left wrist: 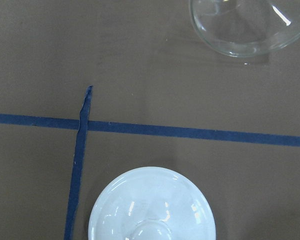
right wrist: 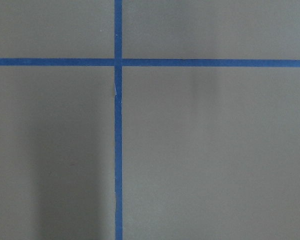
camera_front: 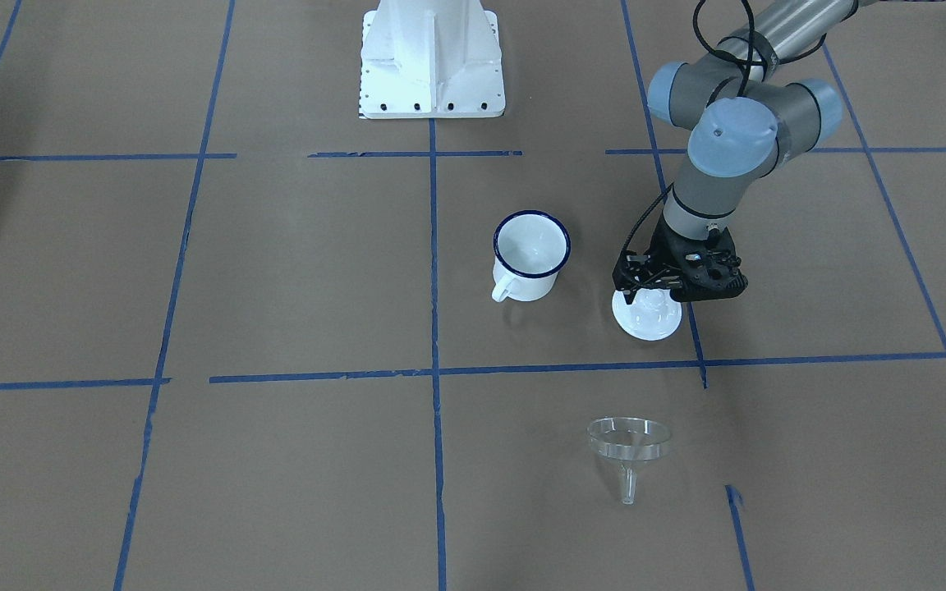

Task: Remove funnel from cup
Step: 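Move the left gripper down onto the round white lid, then grasp the white lid by its knob with the left gripper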

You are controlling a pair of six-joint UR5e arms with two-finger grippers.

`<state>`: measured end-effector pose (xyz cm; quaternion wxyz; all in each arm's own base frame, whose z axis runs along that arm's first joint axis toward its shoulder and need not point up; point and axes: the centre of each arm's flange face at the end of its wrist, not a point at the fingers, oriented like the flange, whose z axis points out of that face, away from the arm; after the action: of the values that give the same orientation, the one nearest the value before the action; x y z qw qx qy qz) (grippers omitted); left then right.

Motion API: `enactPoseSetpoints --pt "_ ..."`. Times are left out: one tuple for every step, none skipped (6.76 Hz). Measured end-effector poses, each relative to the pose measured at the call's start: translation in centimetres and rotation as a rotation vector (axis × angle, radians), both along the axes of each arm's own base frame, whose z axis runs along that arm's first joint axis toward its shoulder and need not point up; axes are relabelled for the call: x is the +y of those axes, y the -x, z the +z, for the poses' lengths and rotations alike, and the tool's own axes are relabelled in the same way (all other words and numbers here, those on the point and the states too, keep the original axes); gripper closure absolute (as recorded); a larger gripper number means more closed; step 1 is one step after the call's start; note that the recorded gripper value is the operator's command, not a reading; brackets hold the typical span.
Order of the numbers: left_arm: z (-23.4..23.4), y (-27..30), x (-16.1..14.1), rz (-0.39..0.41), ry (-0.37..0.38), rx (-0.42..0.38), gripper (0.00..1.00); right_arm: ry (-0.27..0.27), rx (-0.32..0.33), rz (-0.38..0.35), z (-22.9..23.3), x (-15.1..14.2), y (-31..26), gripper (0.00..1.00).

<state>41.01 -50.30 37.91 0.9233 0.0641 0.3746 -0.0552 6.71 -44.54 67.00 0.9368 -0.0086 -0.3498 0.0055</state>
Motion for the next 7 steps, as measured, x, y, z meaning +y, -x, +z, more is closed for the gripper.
enactPoseSetpoints --pt "0.02 -0.01 0.00 0.001 0.000 0.000 0.37 0.000 0.000 0.000 0.00 0.00 0.00 0.00" --pt "0.03 0.05 -0.06 0.000 0.000 0.000 0.37 0.000 0.000 0.000 0.00 0.00 0.00 0.00" --pt "0.02 0.17 -0.19 -0.002 0.000 0.001 0.37 0.000 0.000 0.000 0.00 0.00 0.00 0.00" --pt "0.09 0.33 -0.38 -0.005 0.000 0.000 0.37 0.000 0.000 0.000 0.00 0.00 0.00 0.00" --pt "0.25 0.29 -0.52 -0.006 0.002 -0.003 0.37 0.000 0.000 0.000 0.00 0.00 0.00 0.00" --pt "0.51 0.14 -0.64 -0.007 0.007 -0.007 0.37 0.000 0.000 0.000 0.00 0.00 0.00 0.00" --pt "0.63 0.01 -0.75 -0.007 0.006 -0.006 0.37 0.000 0.000 0.000 0.00 0.00 0.00 0.00"
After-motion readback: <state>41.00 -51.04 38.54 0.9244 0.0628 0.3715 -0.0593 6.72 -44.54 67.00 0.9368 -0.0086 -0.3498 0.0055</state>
